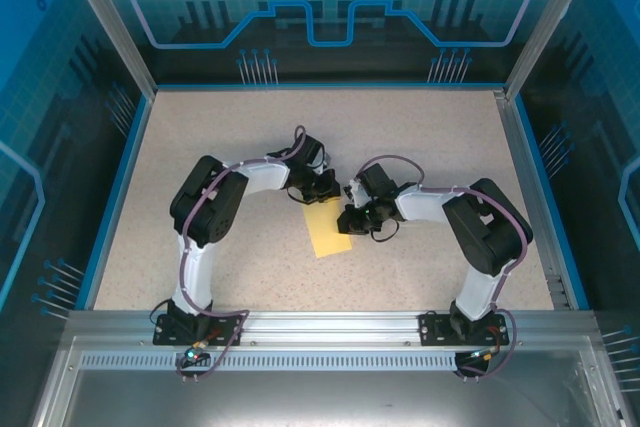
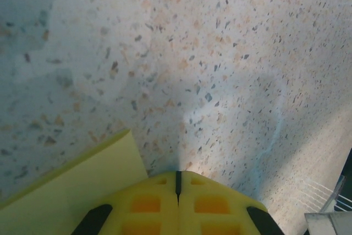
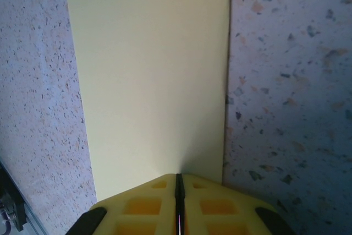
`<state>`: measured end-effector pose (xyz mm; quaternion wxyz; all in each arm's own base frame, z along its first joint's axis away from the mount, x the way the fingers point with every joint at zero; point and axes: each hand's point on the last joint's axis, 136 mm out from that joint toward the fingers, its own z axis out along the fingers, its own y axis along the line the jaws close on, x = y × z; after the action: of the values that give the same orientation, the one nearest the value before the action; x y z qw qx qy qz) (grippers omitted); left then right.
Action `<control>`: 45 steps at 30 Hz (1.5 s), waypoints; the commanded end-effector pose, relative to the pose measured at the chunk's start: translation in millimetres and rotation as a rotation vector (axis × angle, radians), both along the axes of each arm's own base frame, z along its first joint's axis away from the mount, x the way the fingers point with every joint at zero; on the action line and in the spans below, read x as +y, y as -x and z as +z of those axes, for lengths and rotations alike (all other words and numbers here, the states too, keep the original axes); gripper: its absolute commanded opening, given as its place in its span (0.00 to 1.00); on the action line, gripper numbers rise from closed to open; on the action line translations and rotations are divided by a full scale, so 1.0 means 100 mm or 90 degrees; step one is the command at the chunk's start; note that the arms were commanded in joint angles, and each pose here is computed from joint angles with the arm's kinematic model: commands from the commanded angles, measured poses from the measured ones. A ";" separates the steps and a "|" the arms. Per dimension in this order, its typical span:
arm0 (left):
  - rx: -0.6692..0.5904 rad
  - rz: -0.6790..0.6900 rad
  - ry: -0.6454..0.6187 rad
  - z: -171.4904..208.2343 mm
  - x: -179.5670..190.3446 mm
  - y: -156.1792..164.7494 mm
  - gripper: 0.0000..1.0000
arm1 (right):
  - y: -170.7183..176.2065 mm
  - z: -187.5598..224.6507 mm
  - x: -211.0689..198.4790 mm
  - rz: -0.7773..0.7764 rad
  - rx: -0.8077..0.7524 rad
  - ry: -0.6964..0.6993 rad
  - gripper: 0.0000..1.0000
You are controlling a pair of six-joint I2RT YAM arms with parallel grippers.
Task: Fold a paper plane with a square sheet of paper (pick it up from the middle)
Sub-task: First fold in half a square sheet of paper at the center of the table, then rotate the square sheet of paper at the center of the table.
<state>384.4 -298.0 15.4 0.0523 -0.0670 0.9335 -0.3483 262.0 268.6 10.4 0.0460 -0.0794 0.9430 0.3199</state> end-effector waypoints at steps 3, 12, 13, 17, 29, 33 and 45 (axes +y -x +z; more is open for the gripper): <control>-0.035 0.055 -0.059 -0.16 0.40 -0.41 0.01 | 0.34 -0.30 -0.19 0.008 0.075 0.066 0.10; -0.060 0.071 -0.049 -0.05 0.53 -0.64 0.01 | 0.37 -0.32 -0.19 0.005 0.079 0.066 0.10; -0.064 0.072 -0.047 -0.03 0.53 -0.66 0.01 | 0.38 -0.31 -0.19 0.006 0.078 0.065 0.10; -0.082 0.077 -0.037 0.14 0.56 -0.71 0.01 | 0.34 -0.22 -0.12 0.005 0.065 0.049 0.10; -0.075 0.193 -0.084 0.59 1.18 0.00 0.40 | 0.39 0.24 0.09 -0.007 0.001 0.071 0.26; -0.047 0.236 -0.097 0.56 1.41 0.35 0.51 | 0.43 0.25 0.05 0.027 -0.037 0.142 0.27; -0.003 0.294 -0.125 0.47 1.69 0.91 0.65 | 0.56 -0.03 0.17 0.041 -0.039 0.223 0.25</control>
<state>302.2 -137.8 65.9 0.1450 -0.2527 0.9234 -0.2499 203.3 287.2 13.2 0.0479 -0.1303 0.9747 0.1750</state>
